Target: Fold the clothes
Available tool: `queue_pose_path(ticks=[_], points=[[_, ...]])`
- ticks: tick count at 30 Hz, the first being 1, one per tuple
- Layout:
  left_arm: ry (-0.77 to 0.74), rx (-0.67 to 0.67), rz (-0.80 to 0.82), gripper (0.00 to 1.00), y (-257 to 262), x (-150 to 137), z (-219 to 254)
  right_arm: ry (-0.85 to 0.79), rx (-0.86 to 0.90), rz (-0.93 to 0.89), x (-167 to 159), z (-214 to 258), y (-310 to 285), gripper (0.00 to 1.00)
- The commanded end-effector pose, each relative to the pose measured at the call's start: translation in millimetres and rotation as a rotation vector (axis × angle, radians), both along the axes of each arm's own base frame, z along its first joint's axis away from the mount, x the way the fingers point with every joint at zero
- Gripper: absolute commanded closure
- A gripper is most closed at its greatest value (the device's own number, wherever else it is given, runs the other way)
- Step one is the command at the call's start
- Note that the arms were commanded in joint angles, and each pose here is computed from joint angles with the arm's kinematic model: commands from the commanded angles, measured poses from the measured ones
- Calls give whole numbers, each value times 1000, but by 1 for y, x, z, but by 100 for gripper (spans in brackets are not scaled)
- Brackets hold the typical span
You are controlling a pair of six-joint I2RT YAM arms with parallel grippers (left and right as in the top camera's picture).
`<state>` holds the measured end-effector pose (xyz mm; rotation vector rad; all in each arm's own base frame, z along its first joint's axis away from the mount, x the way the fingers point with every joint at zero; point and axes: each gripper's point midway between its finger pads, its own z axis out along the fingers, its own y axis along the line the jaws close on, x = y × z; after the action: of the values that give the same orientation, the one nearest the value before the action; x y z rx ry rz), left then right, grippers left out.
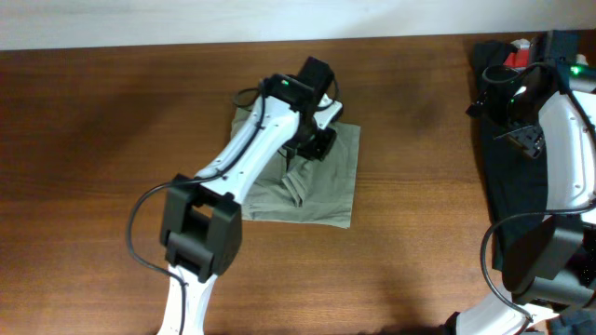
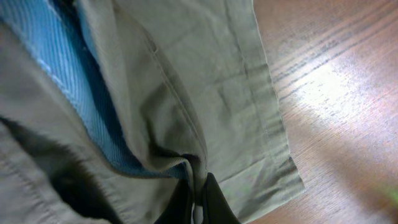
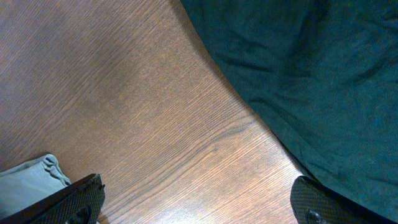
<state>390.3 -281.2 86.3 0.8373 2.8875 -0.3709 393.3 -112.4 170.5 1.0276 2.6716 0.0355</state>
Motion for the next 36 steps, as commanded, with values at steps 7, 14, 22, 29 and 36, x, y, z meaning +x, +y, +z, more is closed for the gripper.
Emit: queue_pose_path(ticks=[7,14,22,29,36], points=[[100,-32,-122,50,-56,-41,-35,7,-11,-4,-1,-1,-3,1],[49,-56,-155,62,-51,-28,24,7,-11,-4,-1,-1,-3,1],[69,60,-54,100,-22,4,-29,6,-11,-4,-1,-1,-3,1],[220,20,-105,99,-51,-27,-77,6,-11,-4,-1,-1,-3,1],[208,-38,-141,99,-84,-40,-80,6,-11,-4,-1,-1,-3,1]])
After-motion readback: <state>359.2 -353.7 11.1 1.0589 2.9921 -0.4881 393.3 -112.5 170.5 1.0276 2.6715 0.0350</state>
